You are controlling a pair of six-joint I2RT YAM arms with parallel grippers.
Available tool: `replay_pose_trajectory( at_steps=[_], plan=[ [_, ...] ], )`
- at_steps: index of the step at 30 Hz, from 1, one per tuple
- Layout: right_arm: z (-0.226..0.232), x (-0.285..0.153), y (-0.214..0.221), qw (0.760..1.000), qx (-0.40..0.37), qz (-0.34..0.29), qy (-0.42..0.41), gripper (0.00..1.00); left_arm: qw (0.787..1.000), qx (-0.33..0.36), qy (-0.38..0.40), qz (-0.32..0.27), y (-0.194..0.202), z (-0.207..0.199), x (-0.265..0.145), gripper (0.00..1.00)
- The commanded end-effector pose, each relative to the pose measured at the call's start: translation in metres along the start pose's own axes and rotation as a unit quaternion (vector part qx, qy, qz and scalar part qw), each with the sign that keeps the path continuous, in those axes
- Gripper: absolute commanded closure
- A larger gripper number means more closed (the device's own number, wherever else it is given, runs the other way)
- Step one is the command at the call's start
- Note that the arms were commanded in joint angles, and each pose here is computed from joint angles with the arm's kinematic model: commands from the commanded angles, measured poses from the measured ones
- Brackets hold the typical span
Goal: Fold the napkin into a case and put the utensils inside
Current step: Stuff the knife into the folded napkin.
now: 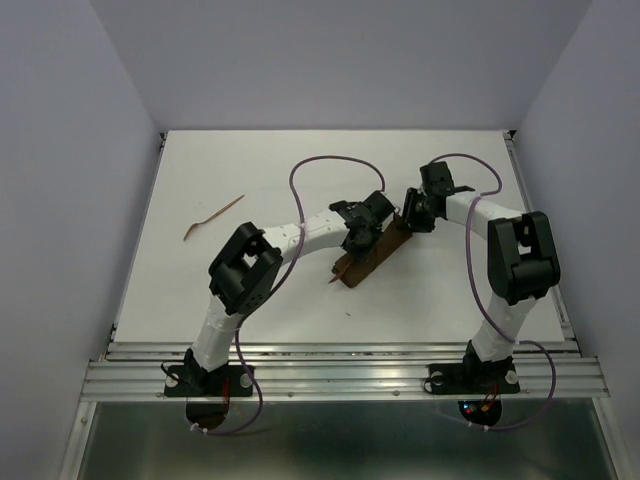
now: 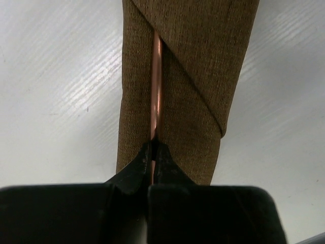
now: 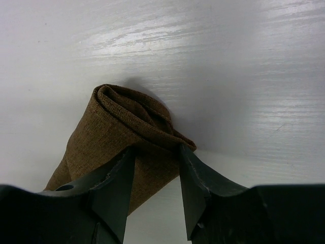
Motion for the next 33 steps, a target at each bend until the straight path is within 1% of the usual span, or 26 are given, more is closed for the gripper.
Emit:
replay_pose_trajectory(
  at_steps=[1,7,12,14,18,33],
  plan=[
    [0.009,-0.004,-0.002,1.0,-0.015,-0.008,-0.017,0.55,0.999,0.029,-0.007,-0.037,-0.026,-0.004,-0.006,1.0],
    [0.01,-0.002,0.0,1.0,-0.017,-0.005,-0.021,0.54,0.997,0.049,-0.005,-0.052,-0.04,-0.007,-0.004,1.0],
    [0.011,-0.001,0.002,1.0,-0.018,-0.001,-0.026,0.54,0.996,0.058,-0.026,-0.064,-0.049,-0.003,0.002,1.0],
    [0.012,0.0,0.002,0.999,-0.019,-0.001,-0.027,0.54,0.994,0.078,-0.039,-0.07,-0.054,0.001,0.004,1.0],
    [0.012,0.0,0.003,0.999,-0.019,0.002,-0.03,0.54,0.992,0.09,-0.044,-0.078,-0.062,0.001,0.007,1.0],
    [0.016,0.0,0.005,0.999,-0.02,0.004,-0.042,0.54,0.988,0.109,-0.051,-0.094,-0.081,-0.003,0.015,1.0]
  ],
)
Point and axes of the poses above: each gripper's point midway between its finger pads, its own x axis out along the fingers, its own z axis along the line the jaws close on, y = z × x, the point moved 1 cm from there along -x, back along the fingers, and after that the axes turned 15 degrees about -x, right-handed, at the moved point
